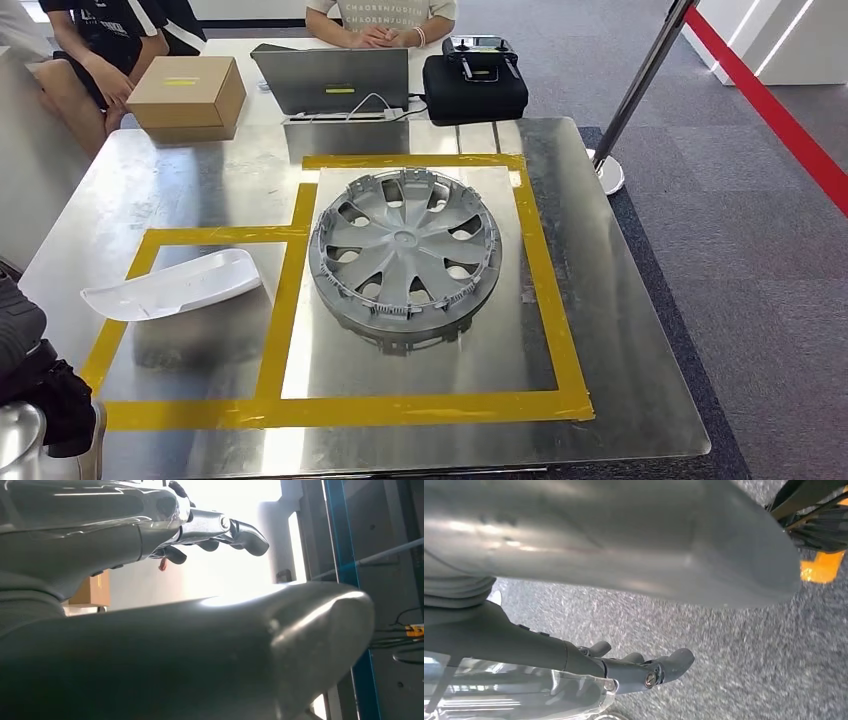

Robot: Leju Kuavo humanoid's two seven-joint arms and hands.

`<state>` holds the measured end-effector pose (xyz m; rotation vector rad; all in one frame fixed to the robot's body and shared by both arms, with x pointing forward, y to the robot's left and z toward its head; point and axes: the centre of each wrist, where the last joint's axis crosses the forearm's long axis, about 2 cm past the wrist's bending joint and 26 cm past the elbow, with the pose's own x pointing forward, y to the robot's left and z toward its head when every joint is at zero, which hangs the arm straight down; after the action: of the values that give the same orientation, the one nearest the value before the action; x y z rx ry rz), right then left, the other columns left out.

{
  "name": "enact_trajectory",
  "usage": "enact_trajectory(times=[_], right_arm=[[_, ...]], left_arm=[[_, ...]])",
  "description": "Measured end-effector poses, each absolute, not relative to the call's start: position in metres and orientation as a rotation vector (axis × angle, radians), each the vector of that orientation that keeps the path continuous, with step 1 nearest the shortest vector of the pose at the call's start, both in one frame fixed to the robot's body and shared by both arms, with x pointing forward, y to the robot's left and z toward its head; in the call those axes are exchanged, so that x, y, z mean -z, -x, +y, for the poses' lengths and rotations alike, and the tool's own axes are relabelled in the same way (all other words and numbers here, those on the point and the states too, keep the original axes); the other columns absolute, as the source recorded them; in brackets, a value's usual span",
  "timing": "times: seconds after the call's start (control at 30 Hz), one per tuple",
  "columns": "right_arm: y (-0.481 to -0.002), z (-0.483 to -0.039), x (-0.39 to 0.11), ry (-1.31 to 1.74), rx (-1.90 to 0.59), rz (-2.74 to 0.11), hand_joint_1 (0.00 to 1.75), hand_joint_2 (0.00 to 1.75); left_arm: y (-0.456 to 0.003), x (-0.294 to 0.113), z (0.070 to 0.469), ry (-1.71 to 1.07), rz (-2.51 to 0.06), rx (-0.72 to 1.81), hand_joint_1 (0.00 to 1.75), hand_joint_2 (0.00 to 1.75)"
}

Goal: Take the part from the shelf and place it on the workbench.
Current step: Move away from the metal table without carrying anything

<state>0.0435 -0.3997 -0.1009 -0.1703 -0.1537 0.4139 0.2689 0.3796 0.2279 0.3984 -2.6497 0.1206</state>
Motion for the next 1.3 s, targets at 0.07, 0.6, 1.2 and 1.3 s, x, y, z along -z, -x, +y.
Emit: enact_trajectory(times=[0.07,0.6,1.2,1.3], right_arm=[[-0.044,-0.400,0.101,0.169,-0.413,-0.156,0.00,0.00],[-0.046,-0.397,0.101,0.159,-0.410,-0.153,0.00,0.00],[-0.048,-0.396,0.101,0.160,-0.429,-0.184,0.00,0.00],[-0.049,-0.394,0.101,0.159,-0.434,-0.191,0.00,0.00]], left_arm=[[-0.269,-0.227,0.379,-0.390,-2.648,-0.103,0.00,0.00],[-0.272,-0.226,0.374,-0.307,-2.647,-0.022,0.00,0.00],[-0.250,-0.213,0.364,-0.271,-2.602,0.065,0.00,0.00],[-0.248,-0.210,0.362,-0.276,-2.590,0.070,0.00,0.00]])
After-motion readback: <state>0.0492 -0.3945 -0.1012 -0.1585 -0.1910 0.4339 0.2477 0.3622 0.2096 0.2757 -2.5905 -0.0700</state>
